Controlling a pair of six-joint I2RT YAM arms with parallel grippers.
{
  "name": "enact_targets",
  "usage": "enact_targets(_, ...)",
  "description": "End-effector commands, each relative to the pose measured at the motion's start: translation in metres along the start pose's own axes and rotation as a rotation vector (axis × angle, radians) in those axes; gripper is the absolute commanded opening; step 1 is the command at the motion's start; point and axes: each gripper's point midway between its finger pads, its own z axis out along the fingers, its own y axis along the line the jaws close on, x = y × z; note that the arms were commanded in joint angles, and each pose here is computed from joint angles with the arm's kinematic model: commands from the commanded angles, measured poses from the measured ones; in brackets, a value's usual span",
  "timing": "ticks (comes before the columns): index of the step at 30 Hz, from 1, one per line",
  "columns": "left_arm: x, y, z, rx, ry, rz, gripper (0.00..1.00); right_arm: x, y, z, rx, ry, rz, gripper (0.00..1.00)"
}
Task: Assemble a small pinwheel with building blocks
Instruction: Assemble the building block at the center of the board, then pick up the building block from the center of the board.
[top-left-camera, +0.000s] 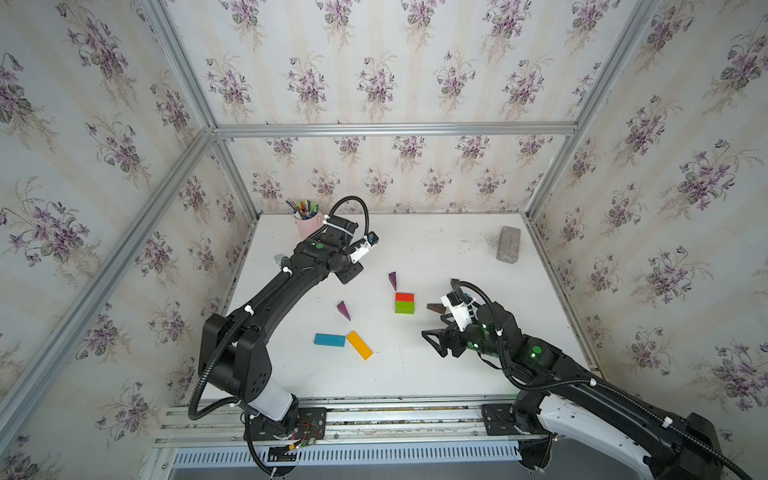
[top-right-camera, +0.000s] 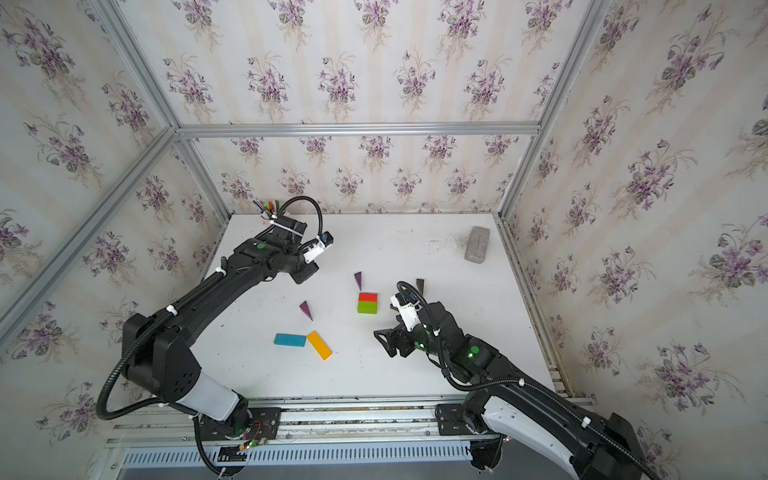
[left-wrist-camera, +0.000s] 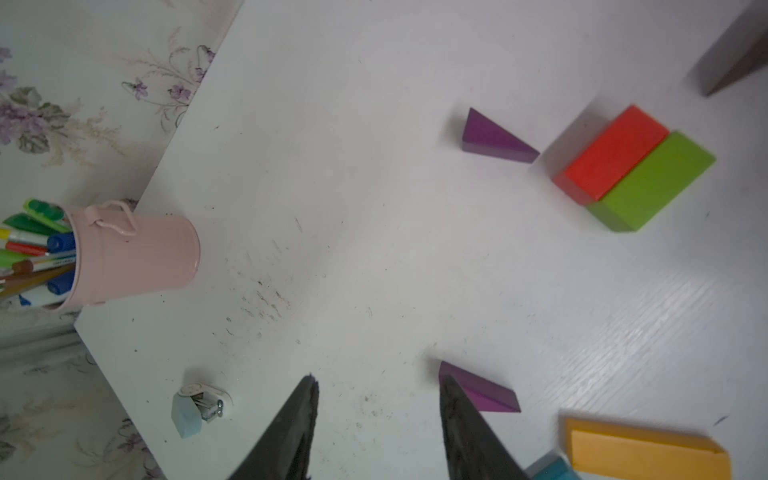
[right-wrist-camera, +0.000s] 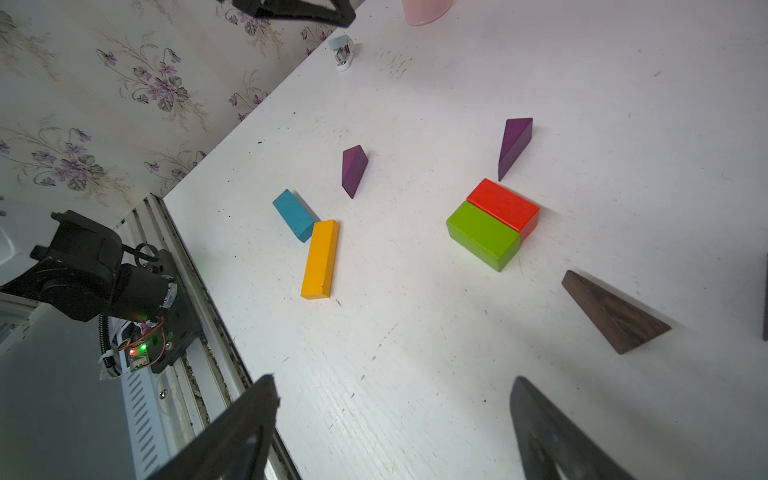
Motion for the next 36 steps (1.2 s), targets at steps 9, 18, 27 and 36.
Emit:
enact_targets(9, 0.051, -0.049, 0.004, 0.254, -0.068, 0.647, 0.47, -0.005, 0.014, 0.003, -0.076, -0.01, -0.025, 0.88)
enact_targets(18, 0.077, -0.048, 0.025, 0.261, 0.091, 0.8, 0.5, -0.004, 0.013, 0.005, -0.069, -0.007, -0.027, 0.88)
enact_targets(27, 0.091, -0.055, 0.045, 0.284, 0.182, 0.892, 0.5, -0.005, 0.012, 0.004, -0.063, -0.011, -0.027, 0.87)
enact_targets(36, 0.084, -0.056, 0.062, 0.267, 0.185, 0.983, 0.5, -0.005, 0.011, 0.002, -0.057, -0.011, -0.025, 0.87)
